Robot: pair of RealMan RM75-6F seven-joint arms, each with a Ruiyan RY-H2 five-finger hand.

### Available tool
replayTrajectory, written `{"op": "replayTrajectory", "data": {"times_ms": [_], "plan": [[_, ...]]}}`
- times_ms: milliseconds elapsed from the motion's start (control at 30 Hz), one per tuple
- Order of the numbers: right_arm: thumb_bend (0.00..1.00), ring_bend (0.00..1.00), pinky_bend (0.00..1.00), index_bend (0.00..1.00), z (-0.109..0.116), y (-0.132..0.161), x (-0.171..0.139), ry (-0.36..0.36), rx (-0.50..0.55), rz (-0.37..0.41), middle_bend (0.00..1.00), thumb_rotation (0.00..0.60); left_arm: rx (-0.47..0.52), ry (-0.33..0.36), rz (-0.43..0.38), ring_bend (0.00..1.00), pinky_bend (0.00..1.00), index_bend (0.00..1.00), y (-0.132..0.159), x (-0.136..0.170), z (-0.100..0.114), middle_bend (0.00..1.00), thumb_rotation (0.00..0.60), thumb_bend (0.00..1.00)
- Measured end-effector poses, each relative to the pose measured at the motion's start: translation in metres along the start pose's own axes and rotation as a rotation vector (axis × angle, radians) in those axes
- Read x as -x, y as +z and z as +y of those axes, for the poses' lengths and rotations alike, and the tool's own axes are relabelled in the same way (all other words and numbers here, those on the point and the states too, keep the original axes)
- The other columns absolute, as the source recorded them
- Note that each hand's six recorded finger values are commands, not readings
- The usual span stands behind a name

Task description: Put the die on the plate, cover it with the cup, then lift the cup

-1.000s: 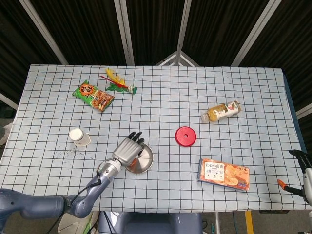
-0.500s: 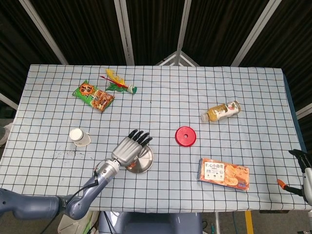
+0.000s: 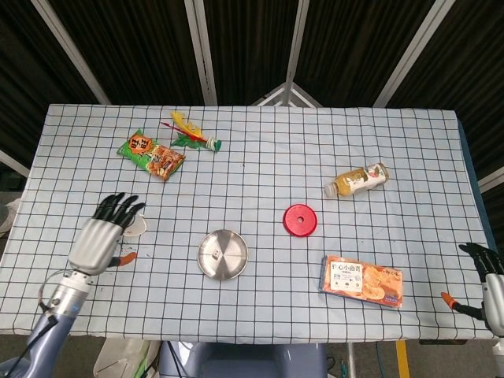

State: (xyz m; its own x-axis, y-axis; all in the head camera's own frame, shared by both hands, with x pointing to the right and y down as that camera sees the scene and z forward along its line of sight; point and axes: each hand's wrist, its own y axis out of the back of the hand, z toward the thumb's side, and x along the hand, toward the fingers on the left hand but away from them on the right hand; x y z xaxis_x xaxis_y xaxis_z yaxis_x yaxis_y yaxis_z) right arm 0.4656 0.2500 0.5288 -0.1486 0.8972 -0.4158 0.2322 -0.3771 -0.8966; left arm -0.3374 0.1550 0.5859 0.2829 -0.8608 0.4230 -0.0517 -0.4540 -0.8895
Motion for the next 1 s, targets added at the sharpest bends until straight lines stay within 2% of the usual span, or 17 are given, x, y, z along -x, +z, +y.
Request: {"op": "replayTrajectory", "data": {"times_ms": [67,200,500,600,867,1000], "plan": [[0.10,0.15,0.00,0.21,-0.001,0.000,0.000,0.005,-0.001,-0.002,0.19,0.600,-0.015,-0.002,0.023,0.00,0.08,0.13,-0.014,0.000,0.005,0.04,0.600,0.18],[0.10,0.15,0.00,0.21,-0.003,-0.002,0.001,0.018,-0.002,-0.012,0.19,0.600,-0.037,-0.031,0.035,0.00,0.08,0.13,-0.022,-0.008,0.002,0.05,0.600,0.18],[0.10,0.15,0.00,0.21,0.000,-0.005,0.001,0.014,0.006,-0.019,0.19,0.600,-0.114,-0.140,0.068,0.02,0.09,0.18,-0.030,-0.039,-0.018,0.12,0.600,0.18],[0.10,0.15,0.00,0.21,-0.001,-0.006,0.002,0.019,0.007,-0.020,0.19,0.600,-0.139,-0.164,0.089,0.03,0.09,0.20,-0.031,-0.047,-0.025,0.13,0.600,0.21],[0.10,0.15,0.00,0.21,-0.001,-0.007,0.002,0.021,0.011,-0.020,0.19,0.600,-0.167,-0.218,0.149,0.03,0.10,0.23,-0.040,-0.058,-0.041,0.12,0.600,0.25],[0.10,0.15,0.00,0.21,-0.001,-0.007,0.002,0.024,0.007,-0.023,0.19,0.600,-0.167,-0.239,0.154,0.03,0.11,0.23,-0.042,-0.060,-0.050,0.12,0.600,0.26]]}}
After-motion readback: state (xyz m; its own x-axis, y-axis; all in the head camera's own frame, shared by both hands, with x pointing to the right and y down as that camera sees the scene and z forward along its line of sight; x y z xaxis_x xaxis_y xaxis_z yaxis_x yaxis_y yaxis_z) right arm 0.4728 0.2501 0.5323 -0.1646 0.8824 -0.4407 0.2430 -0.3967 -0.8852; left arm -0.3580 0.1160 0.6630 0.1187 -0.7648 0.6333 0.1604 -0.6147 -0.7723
